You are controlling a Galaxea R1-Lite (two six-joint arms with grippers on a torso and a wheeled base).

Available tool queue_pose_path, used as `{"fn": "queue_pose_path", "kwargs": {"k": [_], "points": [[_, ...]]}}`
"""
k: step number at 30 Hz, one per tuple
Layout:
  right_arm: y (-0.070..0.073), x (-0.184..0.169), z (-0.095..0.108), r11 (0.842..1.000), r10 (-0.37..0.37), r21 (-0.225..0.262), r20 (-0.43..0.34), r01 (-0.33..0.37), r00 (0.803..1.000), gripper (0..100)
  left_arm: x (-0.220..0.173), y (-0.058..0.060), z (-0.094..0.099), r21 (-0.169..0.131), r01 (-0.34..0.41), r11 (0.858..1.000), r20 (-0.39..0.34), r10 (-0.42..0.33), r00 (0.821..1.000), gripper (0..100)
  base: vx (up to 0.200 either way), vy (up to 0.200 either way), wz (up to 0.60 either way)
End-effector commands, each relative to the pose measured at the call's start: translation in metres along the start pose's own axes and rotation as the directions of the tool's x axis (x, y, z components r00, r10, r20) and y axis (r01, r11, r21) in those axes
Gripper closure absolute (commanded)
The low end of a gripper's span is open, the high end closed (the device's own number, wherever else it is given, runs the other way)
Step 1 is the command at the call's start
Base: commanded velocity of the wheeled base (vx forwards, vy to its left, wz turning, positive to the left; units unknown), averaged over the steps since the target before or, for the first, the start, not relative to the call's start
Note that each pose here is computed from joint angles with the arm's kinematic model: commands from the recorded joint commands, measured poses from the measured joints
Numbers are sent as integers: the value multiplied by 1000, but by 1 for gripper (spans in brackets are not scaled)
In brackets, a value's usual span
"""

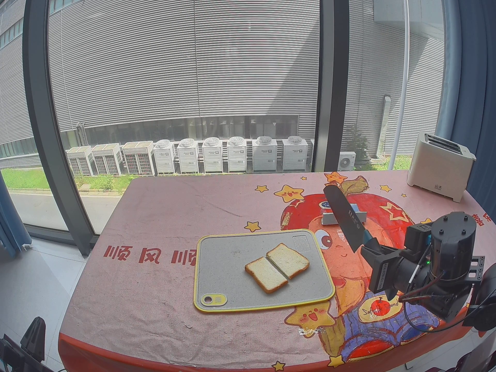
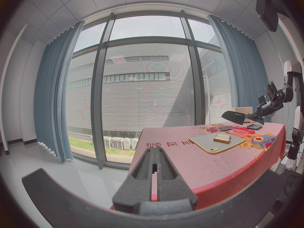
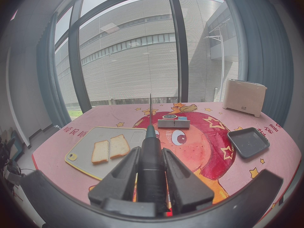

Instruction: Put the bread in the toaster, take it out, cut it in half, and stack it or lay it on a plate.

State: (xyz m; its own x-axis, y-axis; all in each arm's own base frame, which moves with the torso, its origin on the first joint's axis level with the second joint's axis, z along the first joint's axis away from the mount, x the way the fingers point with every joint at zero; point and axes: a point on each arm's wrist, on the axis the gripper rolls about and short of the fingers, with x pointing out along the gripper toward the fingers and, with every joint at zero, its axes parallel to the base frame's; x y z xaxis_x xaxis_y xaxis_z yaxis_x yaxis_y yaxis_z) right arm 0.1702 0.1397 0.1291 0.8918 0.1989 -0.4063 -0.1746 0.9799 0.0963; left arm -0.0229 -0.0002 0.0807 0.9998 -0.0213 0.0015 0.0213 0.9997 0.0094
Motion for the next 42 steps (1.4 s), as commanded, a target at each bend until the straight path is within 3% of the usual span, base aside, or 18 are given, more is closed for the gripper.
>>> {"fn": "queue_pose_path", "kwargs": {"k": [1,26,42], "points": [[-3,1,2,1000,-13,8,7,13,1000,100,0,0,-5,0,0,1000,-1,0,1000,100,0,0,0],[-26,7,5,994,-101,42,2,101,995,100,0,0,-5,0,0,1000,-1,0,1000,100,0,0,0],[-36,13,5,993,-91,70,-25,92,996,100,0,0,-5,0,0,1000,0,0,1000,100,0,0,0]]}}
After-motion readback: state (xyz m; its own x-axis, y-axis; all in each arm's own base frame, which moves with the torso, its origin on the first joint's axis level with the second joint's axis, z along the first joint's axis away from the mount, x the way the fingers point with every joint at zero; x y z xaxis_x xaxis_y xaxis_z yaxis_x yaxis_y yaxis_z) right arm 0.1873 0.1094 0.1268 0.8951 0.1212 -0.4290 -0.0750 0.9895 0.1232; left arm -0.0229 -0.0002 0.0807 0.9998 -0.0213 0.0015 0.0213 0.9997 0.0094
